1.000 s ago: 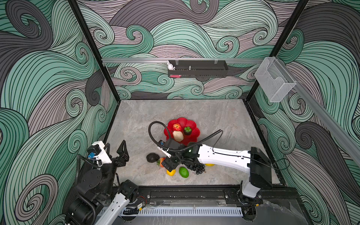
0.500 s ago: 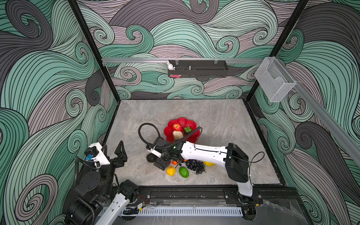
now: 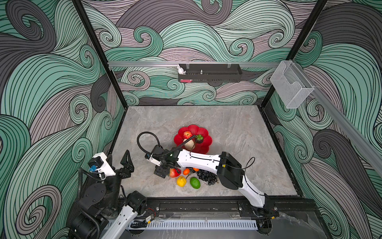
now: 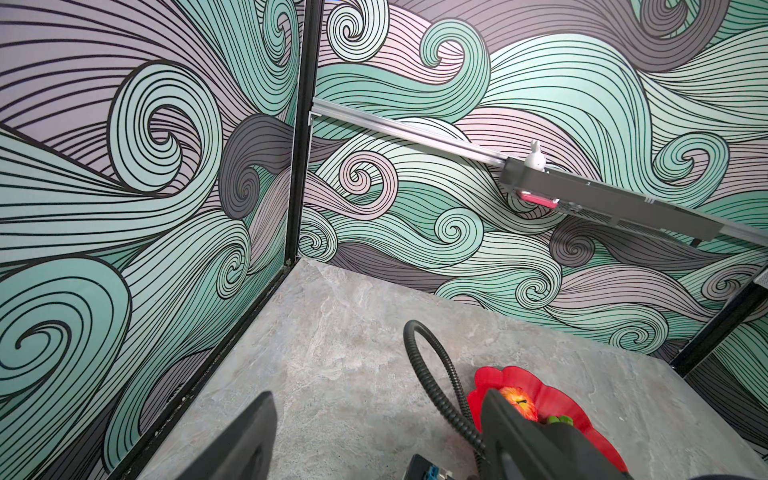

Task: Place and organize the fake fruits in the fruit bowl
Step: 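Reach the right gripper across to the black avocado while the left arm withdraws, then close the right gripper around the black avocado, then lift the avocado with the right gripper toward the bowl while the left gripper approaches, then grasp the avocado with the left gripper while the right gripper holds it, then carry the avocado over the bowl with the left gripper while the right gripper withdraws, then lower the avocado into the bowl beside the purple fruit with the left gripper, then open the left gripper and lift it away from the avocado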

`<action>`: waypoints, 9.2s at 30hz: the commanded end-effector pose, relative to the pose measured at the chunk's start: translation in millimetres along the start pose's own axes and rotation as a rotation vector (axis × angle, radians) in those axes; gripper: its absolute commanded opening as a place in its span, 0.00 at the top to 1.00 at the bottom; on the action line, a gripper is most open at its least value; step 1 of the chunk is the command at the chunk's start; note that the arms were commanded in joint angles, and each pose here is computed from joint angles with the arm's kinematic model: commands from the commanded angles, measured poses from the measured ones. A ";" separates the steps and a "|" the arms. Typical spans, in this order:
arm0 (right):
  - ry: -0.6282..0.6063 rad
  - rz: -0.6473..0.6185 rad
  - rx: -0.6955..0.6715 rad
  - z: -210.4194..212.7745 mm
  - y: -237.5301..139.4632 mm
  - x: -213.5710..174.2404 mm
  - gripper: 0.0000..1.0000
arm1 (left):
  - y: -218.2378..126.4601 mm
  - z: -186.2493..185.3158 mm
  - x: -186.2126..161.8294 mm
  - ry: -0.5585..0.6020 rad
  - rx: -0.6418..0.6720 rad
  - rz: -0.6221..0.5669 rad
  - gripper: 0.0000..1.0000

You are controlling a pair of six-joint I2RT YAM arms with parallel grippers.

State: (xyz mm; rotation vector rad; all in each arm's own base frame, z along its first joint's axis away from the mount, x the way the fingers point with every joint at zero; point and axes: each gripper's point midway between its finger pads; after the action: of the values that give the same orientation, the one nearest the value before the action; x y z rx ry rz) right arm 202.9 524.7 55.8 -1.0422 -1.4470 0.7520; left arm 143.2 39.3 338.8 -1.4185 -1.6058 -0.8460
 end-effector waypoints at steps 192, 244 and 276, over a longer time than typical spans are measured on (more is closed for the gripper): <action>1.394 -0.617 -0.560 -90.3 -282.0 -319.8 0.14 | 147.1 -229.9 -398.2 0.744 -0.344 1.689 0.53; 1.425 -0.605 -0.532 -88.2 -268.4 -323.6 0.14 | 146.3 -220.0 -414.6 0.869 -0.245 1.718 0.33; 1.429 -0.596 -0.520 -87.0 -264.9 -324.1 0.13 | 165.0 -234.0 -410.2 0.774 -0.174 1.609 0.39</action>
State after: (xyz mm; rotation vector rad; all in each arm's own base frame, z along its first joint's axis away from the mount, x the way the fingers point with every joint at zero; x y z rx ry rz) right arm 226.4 115.6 173.5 -1.0355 -0.5526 -0.7668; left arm 342.5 -325.8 50.7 -1.6355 0.4422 -0.3223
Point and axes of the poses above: each gripper's point midway between its finger pads, its own y axis out along the fingers, its own z axis along the line the jaws close on, x = y × z, and after that the axes turned 12 degrees about -y, right-handed
